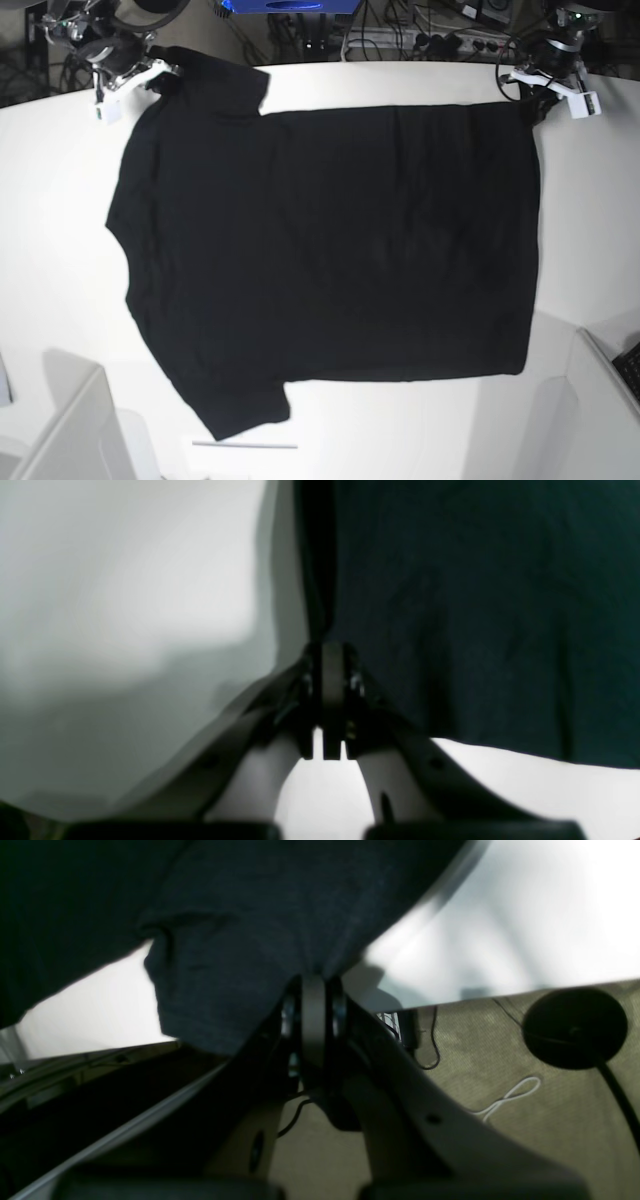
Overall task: Fold the T-shirt properly
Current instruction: 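Lift the shoulder corners and pull the shirt toward the robot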
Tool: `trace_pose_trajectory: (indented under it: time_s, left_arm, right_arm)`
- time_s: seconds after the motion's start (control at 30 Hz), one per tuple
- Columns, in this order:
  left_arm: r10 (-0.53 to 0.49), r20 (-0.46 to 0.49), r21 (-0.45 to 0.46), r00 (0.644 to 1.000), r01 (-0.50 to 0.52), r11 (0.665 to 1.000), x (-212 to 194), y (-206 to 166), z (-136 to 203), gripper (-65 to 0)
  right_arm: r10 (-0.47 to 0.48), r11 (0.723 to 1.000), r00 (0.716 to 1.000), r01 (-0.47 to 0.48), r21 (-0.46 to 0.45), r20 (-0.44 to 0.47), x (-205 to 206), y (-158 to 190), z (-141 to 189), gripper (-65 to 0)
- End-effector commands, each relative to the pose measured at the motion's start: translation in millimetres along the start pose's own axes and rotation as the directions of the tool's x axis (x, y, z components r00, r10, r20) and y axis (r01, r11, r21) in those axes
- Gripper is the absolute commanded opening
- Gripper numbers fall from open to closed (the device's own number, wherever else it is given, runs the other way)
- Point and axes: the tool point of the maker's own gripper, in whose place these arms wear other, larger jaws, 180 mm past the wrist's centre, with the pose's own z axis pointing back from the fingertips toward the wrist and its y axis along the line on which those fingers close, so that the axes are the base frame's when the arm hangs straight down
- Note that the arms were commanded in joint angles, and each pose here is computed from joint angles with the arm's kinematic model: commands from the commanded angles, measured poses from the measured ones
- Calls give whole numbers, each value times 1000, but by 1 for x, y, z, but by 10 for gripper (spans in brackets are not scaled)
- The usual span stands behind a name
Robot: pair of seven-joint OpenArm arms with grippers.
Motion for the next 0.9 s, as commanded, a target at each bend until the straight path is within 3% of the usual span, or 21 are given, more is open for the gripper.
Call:
trace_pose_trajectory:
  time_s: [0.0, 0.4, 0.87]
  left_arm:
    - [-20, 47, 1, 999, 20, 1000, 17, 2, 7, -650]
    - [-62, 62, -21, 996, 64, 998, 29, -10, 25, -650]
    - [-67, 127, -71, 990, 77, 995, 49, -34, 22, -650]
  right_arm:
    - [7, 1000, 1000, -7, 10, 21, 3, 2, 6, -650]
    - [4, 1000, 1000, -4, 22, 11, -2, 4, 6, -650]
    - [67, 996, 990, -73, 48, 120, 44, 22, 7, -650]
